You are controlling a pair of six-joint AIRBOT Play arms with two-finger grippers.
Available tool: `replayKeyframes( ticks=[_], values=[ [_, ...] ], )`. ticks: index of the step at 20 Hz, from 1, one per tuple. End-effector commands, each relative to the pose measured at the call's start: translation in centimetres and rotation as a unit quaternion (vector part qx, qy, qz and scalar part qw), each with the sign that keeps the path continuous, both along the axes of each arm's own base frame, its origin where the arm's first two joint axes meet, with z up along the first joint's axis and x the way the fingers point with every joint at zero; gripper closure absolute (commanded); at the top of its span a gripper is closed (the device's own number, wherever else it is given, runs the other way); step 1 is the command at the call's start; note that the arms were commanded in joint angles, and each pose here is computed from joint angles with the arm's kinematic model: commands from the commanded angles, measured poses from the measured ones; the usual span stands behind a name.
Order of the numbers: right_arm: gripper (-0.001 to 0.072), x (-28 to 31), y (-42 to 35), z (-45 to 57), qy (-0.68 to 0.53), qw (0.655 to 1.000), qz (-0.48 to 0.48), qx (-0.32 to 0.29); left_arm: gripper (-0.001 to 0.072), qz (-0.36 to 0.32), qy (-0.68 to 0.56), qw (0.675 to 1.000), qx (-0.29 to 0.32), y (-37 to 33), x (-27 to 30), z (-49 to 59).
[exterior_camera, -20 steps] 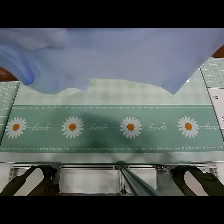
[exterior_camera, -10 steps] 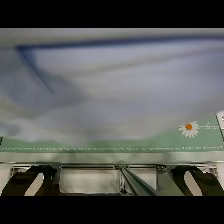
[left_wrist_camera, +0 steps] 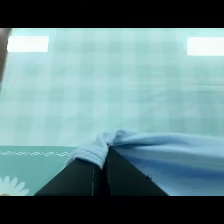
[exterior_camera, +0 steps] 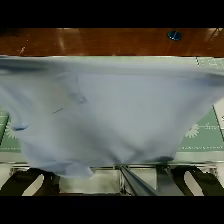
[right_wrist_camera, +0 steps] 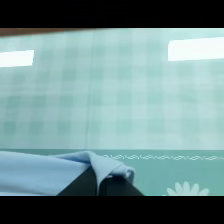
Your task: Fold the shirts.
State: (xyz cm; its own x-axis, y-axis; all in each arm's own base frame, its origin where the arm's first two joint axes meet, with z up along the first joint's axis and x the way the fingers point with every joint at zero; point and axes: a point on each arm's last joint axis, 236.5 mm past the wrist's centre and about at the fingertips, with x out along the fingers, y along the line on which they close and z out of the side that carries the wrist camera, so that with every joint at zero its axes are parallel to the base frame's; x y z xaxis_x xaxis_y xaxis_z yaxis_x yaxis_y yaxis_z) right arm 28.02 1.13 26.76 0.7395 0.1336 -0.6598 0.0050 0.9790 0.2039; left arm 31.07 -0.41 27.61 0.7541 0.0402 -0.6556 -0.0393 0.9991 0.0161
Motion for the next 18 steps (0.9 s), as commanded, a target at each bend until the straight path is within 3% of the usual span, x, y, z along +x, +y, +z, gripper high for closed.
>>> replayKeyframes(
  ticks=[1, 6, 11, 14, 18],
  values=[
    [0.0689, 7.7, 0.1, -7.8, 0.042, 0.998, 0.015, 0.043, 0.0687, 0.014, 0.068, 0.998, -0.007, -0.9, 8.1, -9.1],
    [0.0689, 19.1, -0.4, -16.6, 0.082, 0.991, 0.014, 0.102, 0.0686, 0.019, 0.143, 0.989, -0.022, -2.6, 17.3, -19.8],
    [0.0689, 26.5, -1.3, -23.5, 0.121, 0.984, 0.007, 0.13, 0.0686, 0.031, 0.181, 0.981, -0.059, -4.6, 23.4, -26.5],
    [0.0689, 27.6, -0.9, -25.1, 0.142, 0.979, 0.013, 0.144, 0.0686, 0.025, 0.194, 0.976, -0.097, -6.4, 24.3, -28.1],
    [0.0689, 24.8, -2.1, -25.3, 0.189, 0.971, 0.033, 0.141, 0.0686, -0.004, 0.227, 0.971, -0.069, -4.9, 22.9, -27.8]
  ],
)
